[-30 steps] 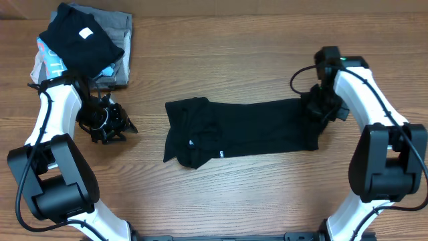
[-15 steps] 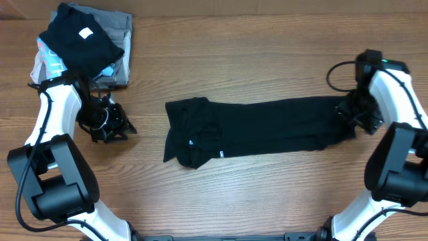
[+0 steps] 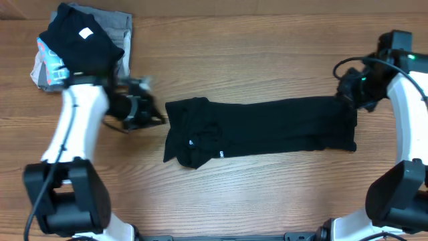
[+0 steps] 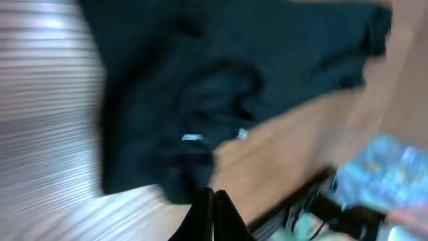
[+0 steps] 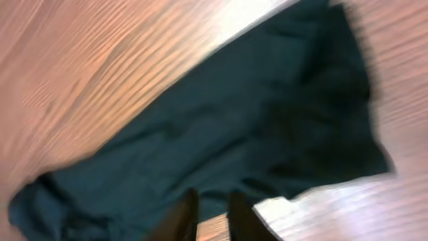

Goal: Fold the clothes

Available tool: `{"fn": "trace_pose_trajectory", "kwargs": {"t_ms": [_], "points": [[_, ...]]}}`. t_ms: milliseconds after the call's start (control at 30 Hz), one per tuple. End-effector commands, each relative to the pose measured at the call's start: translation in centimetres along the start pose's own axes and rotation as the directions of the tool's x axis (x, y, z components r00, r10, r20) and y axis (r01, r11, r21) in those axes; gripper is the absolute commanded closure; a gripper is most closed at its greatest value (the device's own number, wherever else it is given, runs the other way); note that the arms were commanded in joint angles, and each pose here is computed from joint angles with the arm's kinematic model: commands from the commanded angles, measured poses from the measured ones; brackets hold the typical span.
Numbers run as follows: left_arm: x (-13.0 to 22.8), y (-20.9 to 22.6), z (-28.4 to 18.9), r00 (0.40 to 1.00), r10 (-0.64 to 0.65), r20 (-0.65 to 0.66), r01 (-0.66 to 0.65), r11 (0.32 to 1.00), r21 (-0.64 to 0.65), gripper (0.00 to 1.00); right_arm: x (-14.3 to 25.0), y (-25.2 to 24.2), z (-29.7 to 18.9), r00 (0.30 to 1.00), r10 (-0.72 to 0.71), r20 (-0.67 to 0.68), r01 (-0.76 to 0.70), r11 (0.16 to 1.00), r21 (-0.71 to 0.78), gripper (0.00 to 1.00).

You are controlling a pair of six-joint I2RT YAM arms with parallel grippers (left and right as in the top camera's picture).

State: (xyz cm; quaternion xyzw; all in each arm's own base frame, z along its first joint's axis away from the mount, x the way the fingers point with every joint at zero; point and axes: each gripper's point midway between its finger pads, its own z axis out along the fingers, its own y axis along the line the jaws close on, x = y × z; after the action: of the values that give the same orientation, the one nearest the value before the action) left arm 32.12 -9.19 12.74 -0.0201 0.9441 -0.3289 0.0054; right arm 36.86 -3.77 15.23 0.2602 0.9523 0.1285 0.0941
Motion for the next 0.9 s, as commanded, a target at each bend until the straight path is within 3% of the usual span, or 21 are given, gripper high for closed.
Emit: {"fn": "trace_pose_trajectory", "kwargs": {"t_ms": [0, 300, 600, 867], "points": [[1.4, -4.2, 3.6, 0.991, 0.099, -0.086, -0.1, 0.995, -0.002, 0.96, 2.2, 0.8, 2.9, 0.994, -0.033, -0.105, 0.027, 0.998, -0.064, 0.96], [2.9, -6.1, 10.3, 0.97, 0.13, -0.206, -0.143, 0.988, -0.05, 0.96, 4.4, -1.5, 7.3, 0.986, 0.035, -0.161, -0.041, 0.999, -0.035, 0.96], [2.6, -2.1, 14.7, 0.955, 0.04, -0.294, -0.07, 0.993, -0.092, 0.96, 5.6, -3.1, 10.0, 0.984, 0.08, -0.157, -0.082, 0.997, -0.003, 0.96], [2.7, 3.2, 16.4, 0.937, -0.099, -0.335, 0.027, 0.977, -0.213, 0.96, 5.6, -5.5, 11.4, 0.984, 0.138, -0.111, -0.13, 0.989, 0.074, 0.96]]}}
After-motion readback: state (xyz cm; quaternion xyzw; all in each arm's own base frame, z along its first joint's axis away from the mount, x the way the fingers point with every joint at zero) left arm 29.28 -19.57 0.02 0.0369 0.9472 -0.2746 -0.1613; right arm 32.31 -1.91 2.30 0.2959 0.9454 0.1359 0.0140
